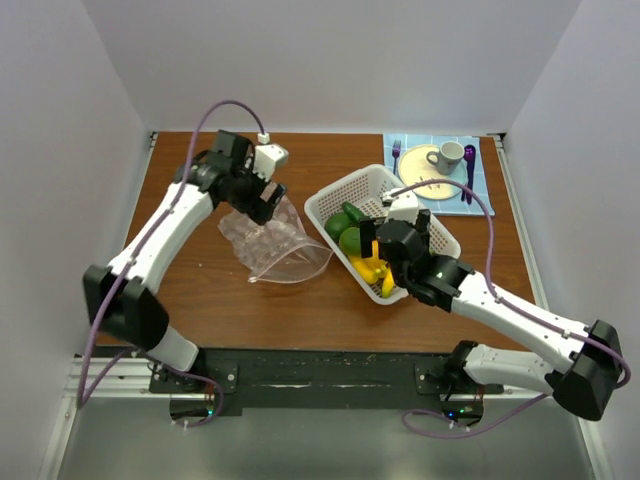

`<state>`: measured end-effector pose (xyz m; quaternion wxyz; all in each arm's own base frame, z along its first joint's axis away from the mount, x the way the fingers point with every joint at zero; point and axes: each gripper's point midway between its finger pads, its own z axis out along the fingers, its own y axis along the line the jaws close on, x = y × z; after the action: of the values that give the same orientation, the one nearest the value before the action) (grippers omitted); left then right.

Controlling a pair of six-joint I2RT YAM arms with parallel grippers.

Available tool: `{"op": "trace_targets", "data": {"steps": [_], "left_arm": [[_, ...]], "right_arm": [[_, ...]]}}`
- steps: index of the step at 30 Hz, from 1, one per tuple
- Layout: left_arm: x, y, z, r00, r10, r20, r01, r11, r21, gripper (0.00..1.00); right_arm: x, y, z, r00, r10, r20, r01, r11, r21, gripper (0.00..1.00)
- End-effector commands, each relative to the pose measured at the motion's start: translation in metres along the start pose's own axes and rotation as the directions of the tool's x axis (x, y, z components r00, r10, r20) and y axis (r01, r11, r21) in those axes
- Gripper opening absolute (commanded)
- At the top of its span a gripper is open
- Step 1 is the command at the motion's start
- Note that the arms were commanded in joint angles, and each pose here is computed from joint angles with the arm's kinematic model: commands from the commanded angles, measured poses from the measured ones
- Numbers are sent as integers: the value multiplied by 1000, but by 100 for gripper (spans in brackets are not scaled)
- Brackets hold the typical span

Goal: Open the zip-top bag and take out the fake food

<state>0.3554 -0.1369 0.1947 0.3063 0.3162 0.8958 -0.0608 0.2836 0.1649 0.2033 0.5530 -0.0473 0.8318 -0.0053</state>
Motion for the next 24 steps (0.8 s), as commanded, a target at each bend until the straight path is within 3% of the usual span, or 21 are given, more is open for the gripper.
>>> {"op": "trace_targets", "data": {"steps": [1,8,12,16,18,21,24], "left_arm": [[-8,-4,-42,990,42,132,-38,999,-31,100],[23,-17,-69,976,40,212,-29,998,-57,100],[34,-5,-80,964,6,267,40,985,-167,100],[27,-1,-87,910,-65,410,155,969,-192,100],[30,-10,-86,892,-68,448,151,977,-152,100],[35,-8,-79,887,-77,455,168,972,-164,100],[48,0,-67,924,-90,371,177,962,-208,100]], "right_arm": [[-31,-27,-19,999,29,22,-31,995,100,99],[-25,-48,-41,999,41,-35,-36,991,128,99],[-12,-57,-54,997,34,-69,-27,994,104,99],[-11,-61,-64,998,47,-46,-45,998,54,99],[-10,-64,-68,998,43,-49,-40,998,55,99],[-9,-67,-69,998,22,-64,-18,998,64,99],[-11,-70,-70,997,30,-67,-24,996,87,99]]}}
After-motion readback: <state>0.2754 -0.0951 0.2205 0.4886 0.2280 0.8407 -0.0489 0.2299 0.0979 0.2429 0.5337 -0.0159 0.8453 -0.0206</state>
